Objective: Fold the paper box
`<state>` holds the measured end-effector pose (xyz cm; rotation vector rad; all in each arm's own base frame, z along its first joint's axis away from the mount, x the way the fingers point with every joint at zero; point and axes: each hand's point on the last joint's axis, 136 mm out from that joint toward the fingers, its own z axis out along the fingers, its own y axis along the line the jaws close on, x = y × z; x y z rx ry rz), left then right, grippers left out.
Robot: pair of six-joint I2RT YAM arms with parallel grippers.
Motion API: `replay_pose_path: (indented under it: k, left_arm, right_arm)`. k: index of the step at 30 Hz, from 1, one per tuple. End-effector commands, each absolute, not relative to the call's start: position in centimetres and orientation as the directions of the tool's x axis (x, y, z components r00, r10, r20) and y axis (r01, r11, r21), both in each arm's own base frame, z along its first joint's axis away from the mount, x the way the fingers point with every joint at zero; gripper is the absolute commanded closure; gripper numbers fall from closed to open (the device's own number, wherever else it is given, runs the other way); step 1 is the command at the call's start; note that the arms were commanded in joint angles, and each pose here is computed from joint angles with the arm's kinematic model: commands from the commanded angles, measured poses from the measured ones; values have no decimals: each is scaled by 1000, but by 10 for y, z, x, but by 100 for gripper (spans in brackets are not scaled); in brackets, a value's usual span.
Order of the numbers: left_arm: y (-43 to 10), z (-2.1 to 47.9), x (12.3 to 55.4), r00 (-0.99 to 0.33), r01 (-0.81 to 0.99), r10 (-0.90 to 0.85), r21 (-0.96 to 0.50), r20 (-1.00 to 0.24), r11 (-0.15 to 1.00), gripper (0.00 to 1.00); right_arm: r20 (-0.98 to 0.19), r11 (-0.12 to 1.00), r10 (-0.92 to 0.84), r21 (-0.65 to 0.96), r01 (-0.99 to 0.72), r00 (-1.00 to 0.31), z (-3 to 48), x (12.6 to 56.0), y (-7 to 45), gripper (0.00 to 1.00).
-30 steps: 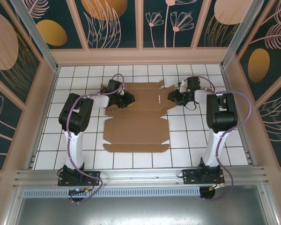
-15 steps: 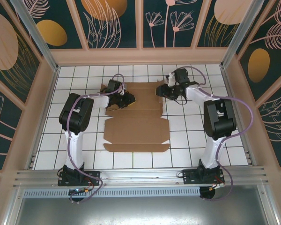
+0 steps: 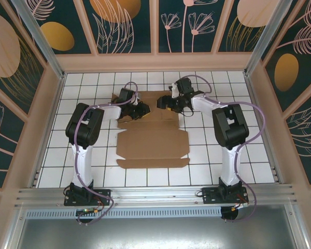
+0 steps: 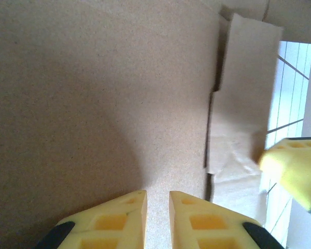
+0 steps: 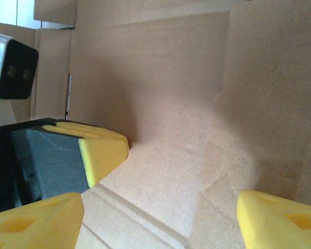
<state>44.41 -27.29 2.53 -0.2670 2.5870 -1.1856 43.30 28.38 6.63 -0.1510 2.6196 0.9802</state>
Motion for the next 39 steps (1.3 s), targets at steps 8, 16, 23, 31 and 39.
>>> replay_pose_path:
  k: [8,16,23,31,39]
  left_arm:
    - [-262,-19,423,-955,-156,-288,-706,-70,691,81]
    - [-262,-18,424,-955,-152,-287,-703,-76,695,81]
    - [-260,-22,422,-956,-157,-284,-697,-71,700,81]
    - [-259,-26,422,-957,-157,-281,-689,-71,707,81]
    - [-260,-25,424,-958,-152,-277,-686,-75,711,81]
  right_arm:
    - [-313,821,44,552,-144,-949,46,441,269,22]
    - [-454,902,123,422,-92,-882,103,456,201,24]
    - [-369,880,170,475,-28,-914,72,438,167,27]
    - [-412,878,171,476,-51,-895,82,441,166,28]
    - [-426,918,163,395,-21,-890,82,452,151,59]
